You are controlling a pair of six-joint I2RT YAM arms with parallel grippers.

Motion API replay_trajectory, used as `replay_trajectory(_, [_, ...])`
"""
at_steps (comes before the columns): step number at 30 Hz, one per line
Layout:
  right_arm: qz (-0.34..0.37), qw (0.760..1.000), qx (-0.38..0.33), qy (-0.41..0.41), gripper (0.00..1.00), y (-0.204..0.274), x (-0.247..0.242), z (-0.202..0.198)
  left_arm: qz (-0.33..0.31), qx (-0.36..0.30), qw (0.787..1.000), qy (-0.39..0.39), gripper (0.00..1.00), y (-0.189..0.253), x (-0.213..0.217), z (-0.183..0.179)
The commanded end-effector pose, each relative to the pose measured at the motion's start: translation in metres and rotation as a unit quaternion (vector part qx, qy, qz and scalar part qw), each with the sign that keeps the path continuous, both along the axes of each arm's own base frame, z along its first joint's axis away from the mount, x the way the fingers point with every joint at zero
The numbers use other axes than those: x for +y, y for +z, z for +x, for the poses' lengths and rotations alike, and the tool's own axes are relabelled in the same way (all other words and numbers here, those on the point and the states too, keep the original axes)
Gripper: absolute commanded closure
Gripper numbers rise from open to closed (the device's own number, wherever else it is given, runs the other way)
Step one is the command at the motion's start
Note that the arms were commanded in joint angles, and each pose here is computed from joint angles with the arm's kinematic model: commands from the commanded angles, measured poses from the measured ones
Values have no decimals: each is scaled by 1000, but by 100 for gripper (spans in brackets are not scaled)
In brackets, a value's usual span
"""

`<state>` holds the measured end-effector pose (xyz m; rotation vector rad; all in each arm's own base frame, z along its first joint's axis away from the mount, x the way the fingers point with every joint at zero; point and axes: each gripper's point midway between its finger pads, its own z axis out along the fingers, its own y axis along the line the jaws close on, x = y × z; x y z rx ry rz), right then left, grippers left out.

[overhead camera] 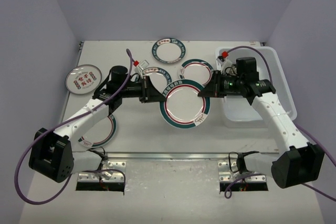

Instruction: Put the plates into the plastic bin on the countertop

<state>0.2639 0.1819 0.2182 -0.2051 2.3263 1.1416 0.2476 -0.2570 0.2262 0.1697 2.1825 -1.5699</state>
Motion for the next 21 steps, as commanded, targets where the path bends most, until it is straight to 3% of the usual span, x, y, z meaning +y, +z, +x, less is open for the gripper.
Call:
replay_trajectory(1, [34,999,-16,-9,100,12,-11,5,-30,-51,998,13,39,34,10,16])
replay_trajectory(2, [39,999,-12,-17,100,12,-15,6,-23,-49,998,27,10,32,14,22])
replay_trajectory(3, [39,998,-5,-43,100,10,-25,11,-9,-42,998,51,0,28,21,29])
replay_trajectory(7, [49,970,43,-233,100,3,-92,38,91,16,979,181,0,-8,71,56])
replay_trajectory(11, [42,903,68,-423,100,-2,-156,54,157,53,958,232,0,-38,100,63])
replay_trajectory(16, [69,736,72,-670,100,-21,-235,52,162,48,959,228,0,-46,102,54])
replay_trajectory(18, [110,649,80,-749,100,-31,-259,47,158,32,959,232,0,-40,103,55])
replay_trajectory(21, [140,577,112,-797,100,-63,-273,45,151,26,962,225,0,-36,101,54])
